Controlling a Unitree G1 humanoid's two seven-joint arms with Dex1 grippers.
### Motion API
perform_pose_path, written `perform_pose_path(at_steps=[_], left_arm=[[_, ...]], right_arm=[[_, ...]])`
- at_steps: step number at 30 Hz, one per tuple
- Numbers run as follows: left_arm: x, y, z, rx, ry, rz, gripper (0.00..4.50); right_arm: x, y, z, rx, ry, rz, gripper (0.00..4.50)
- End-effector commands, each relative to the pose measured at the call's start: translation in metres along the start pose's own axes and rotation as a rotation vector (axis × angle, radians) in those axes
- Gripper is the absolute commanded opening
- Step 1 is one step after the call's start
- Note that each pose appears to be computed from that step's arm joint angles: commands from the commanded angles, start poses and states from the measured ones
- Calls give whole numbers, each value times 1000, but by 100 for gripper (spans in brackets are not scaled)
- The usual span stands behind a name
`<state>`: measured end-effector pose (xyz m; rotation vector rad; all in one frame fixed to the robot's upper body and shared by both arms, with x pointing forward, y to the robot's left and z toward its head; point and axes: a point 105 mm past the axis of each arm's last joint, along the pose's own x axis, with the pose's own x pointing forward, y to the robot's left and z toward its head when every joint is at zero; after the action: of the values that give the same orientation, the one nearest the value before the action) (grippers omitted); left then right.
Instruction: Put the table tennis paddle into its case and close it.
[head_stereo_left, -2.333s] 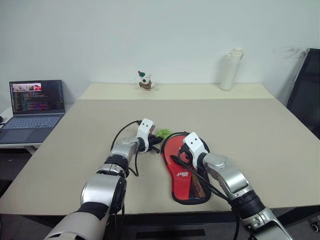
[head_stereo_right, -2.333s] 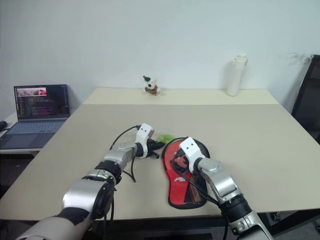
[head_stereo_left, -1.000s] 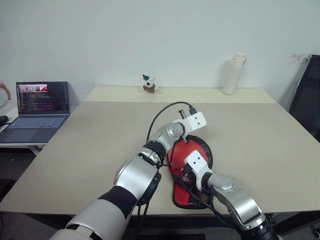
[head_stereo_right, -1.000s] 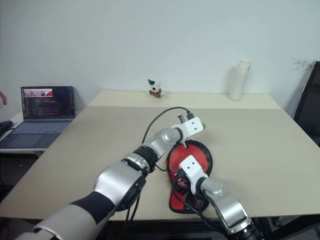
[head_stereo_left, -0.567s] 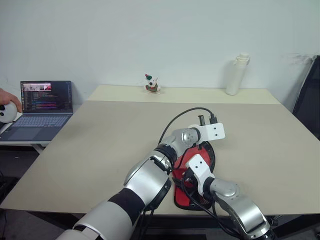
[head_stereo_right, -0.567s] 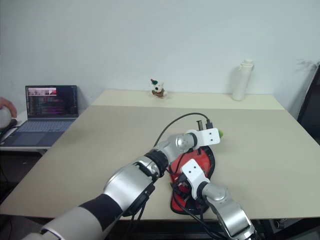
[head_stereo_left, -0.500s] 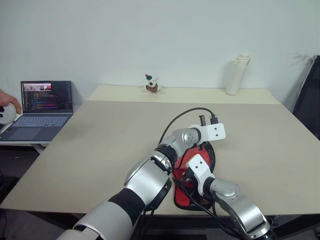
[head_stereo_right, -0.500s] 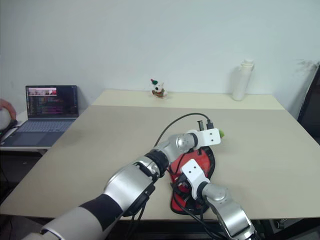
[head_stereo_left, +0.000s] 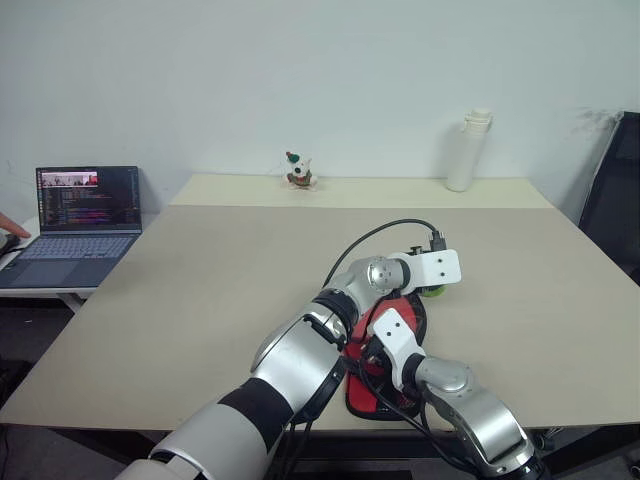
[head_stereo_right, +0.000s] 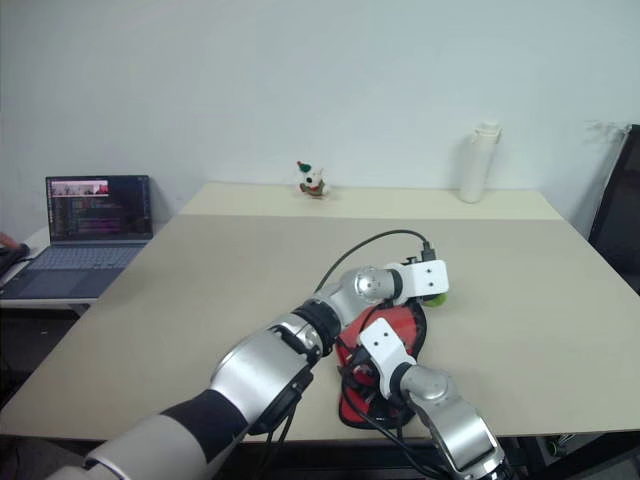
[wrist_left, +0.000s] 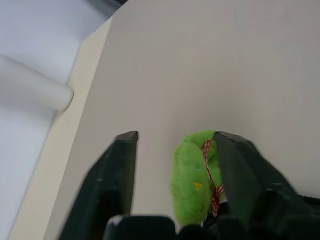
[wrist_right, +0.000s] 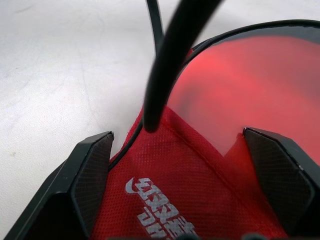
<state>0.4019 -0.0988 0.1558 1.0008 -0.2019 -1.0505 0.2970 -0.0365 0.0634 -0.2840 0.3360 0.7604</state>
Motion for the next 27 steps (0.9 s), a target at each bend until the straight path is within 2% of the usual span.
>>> perform_pose_path(at_steps=[1, 5, 9, 15, 20, 24, 27], left_arm=[[1, 15, 27, 26, -97, 60, 399], [-14, 45, 21, -30, -114, 171, 399], [-40, 87, 1, -143, -107, 325, 399], [-74, 113, -28, -266, -125, 396, 399], [-105, 89, -56, -514, -293, 160, 399], [-117, 57, -70, -559, -331, -18, 399], [-113, 30, -79, -579, -303, -97, 399]], right_arm=[[6, 19, -74, 116, 287, 85, 450], [7, 6, -60, 115, 249, 70, 450], [-1, -1, -35, 120, 174, 92, 450], [-27, -7, 8, 135, 33, 142, 450], [-69, -16, 40, 121, -88, 176, 450], [-94, -34, 51, 144, -132, 136, 450], [-107, -62, 52, 153, -141, 19, 450]])
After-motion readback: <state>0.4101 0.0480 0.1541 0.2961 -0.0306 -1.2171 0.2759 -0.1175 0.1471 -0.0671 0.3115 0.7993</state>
